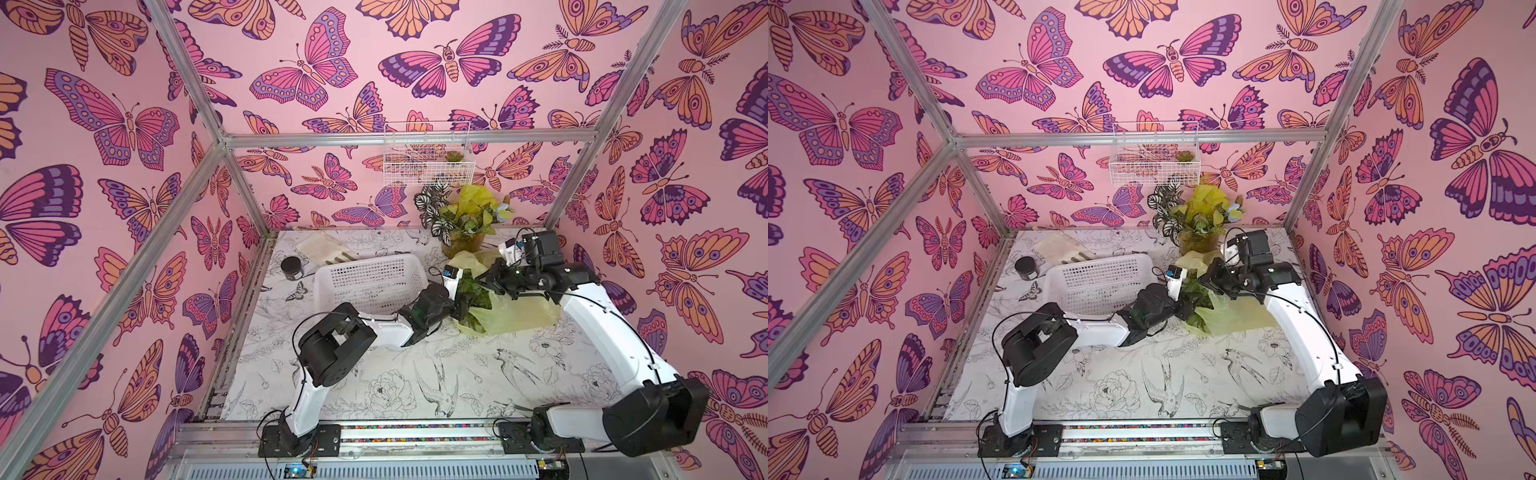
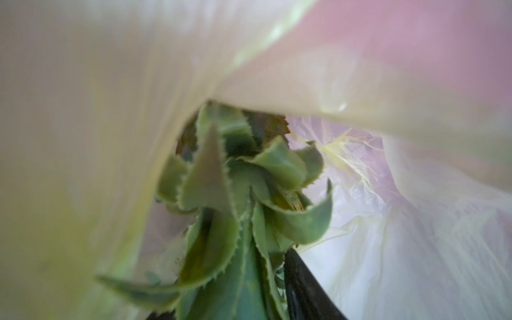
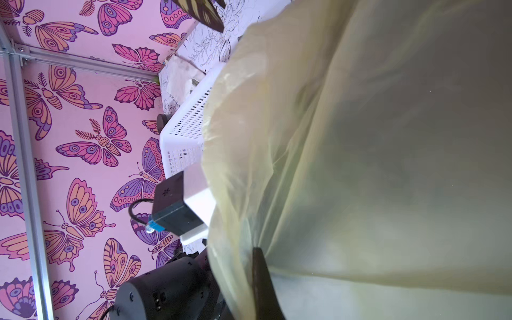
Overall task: Place the pineapple into a plastic bag & tie a knot
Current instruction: Place the pineapple in the plastic bag.
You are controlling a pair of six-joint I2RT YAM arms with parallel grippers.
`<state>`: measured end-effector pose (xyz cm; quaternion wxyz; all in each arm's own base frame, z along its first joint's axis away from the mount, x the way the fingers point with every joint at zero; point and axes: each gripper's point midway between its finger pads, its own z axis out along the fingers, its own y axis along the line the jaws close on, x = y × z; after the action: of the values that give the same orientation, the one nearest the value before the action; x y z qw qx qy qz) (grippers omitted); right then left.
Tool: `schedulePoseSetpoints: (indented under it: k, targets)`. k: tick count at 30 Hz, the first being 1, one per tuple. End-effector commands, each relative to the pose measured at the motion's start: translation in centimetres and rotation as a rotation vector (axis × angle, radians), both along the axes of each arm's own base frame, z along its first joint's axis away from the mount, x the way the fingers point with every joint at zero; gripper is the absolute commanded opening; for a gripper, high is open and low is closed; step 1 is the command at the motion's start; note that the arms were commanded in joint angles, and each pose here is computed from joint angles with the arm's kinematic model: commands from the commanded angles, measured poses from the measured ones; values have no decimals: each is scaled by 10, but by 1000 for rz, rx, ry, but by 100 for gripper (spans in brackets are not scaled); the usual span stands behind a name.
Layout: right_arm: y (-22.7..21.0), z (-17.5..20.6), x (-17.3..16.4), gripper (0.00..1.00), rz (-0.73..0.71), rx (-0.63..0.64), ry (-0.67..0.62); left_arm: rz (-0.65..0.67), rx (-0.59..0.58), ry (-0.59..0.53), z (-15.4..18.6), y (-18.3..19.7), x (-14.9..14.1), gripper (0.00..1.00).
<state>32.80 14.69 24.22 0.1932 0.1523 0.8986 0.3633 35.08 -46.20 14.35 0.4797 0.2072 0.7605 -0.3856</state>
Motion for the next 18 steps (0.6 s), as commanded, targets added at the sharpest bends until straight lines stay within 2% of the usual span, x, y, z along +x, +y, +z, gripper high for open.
schedulePoseSetpoints:
  k: [1, 7, 11, 13, 15, 18]
  targets:
    - [-7, -6, 3, 0, -18, -15, 12, 17, 52, -13, 0, 19, -3, 63]
    - [-13, -8, 7, 0, -31, -12, 10, -74, 75, -129, 32, 27, -33, 74]
    - [-13, -11, 10, 0, -22, -12, 17, -154, 114, -176, 44, 34, -64, 75]
    - [-14, -12, 11, 0, -12, -12, 21, -149, 146, -188, 50, 45, -78, 75]
    - [-14, -13, 11, 0, -2, -14, 28, -72, 172, -184, 56, 65, -82, 74]
    - [-14, -14, 10, 0, 3, -15, 32, 163, 246, -95, 54, 110, -67, 73]
